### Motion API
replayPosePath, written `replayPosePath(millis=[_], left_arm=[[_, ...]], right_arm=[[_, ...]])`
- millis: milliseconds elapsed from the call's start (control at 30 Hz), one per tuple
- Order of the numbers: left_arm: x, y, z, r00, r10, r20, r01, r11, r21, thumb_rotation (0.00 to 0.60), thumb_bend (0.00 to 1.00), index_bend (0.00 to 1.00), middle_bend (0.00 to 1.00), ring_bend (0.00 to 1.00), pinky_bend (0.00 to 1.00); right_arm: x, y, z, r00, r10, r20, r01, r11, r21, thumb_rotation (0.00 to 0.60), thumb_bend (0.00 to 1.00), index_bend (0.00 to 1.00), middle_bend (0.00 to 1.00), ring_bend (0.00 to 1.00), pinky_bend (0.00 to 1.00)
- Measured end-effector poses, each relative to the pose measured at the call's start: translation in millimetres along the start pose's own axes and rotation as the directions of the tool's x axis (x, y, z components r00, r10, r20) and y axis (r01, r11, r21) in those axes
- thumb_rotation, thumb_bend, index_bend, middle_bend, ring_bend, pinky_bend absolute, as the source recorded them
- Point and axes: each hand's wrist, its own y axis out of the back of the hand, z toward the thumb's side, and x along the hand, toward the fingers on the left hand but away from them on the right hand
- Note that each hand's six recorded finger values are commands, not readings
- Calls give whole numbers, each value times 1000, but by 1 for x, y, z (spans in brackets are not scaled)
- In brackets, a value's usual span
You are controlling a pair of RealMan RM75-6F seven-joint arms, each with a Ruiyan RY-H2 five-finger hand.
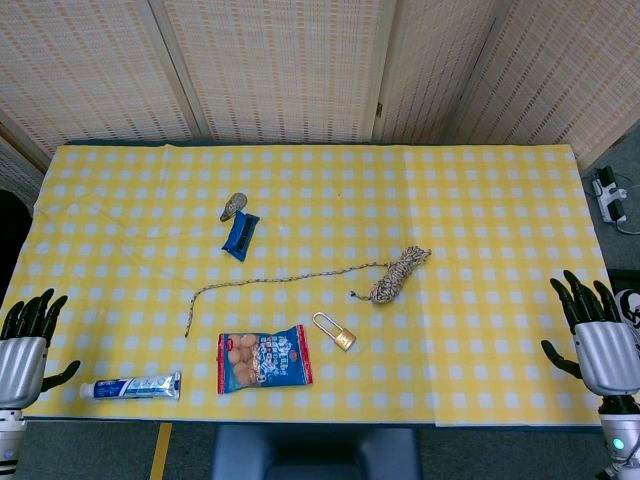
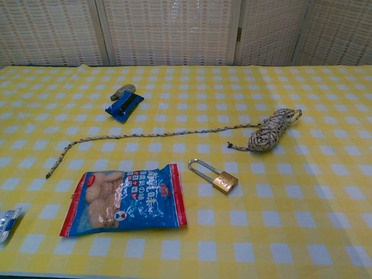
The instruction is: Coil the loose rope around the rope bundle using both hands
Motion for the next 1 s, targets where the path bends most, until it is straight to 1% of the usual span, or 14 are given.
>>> replayPosePath(millis=[167,467,567,667,833,967,1000], left_arm=[[3,-3,2,1000,-12,1,12,1000,0,600,219,32,8,16,0],[3,-2,2,1000,-6,-1,6,1000,-15,600,219,35,8,21,0],[3,-1,2,1000,1,-2,-1,1000,-19,600,220,36,8,21,0],[2,0,2,1000,6,0,-6,1000,-22,600,220,40,9,23,0],[-2,1,0,1000,9,-8,-9,1000,-30,600,220,47,10,25,0],[-4,2,-1,1000,11,-12,-11,999,-31,600,220,48,11,25,0],[-4,2,-1,1000,13,-12,-13,999,-32,600,220,49,11,25,0]], right_arm=[[-2,-1,1,1000,10,-2,-10,1000,3,600,296,0,49,123,2],[-6,-2,4,1000,19,-17,-19,1000,8,600,296,0,56,130,5],[-9,-4,6,999,35,-28,-34,999,11,600,296,0,58,131,5],[-17,-8,11,997,58,-54,-57,998,21,600,296,0,61,135,5],[-41,-10,27,988,94,-124,-88,995,57,600,295,0,62,139,5],[-65,-13,45,974,134,-183,-118,988,99,600,296,0,62,138,5],[-73,-15,51,968,152,-201,-130,985,115,600,296,0,62,137,6]])
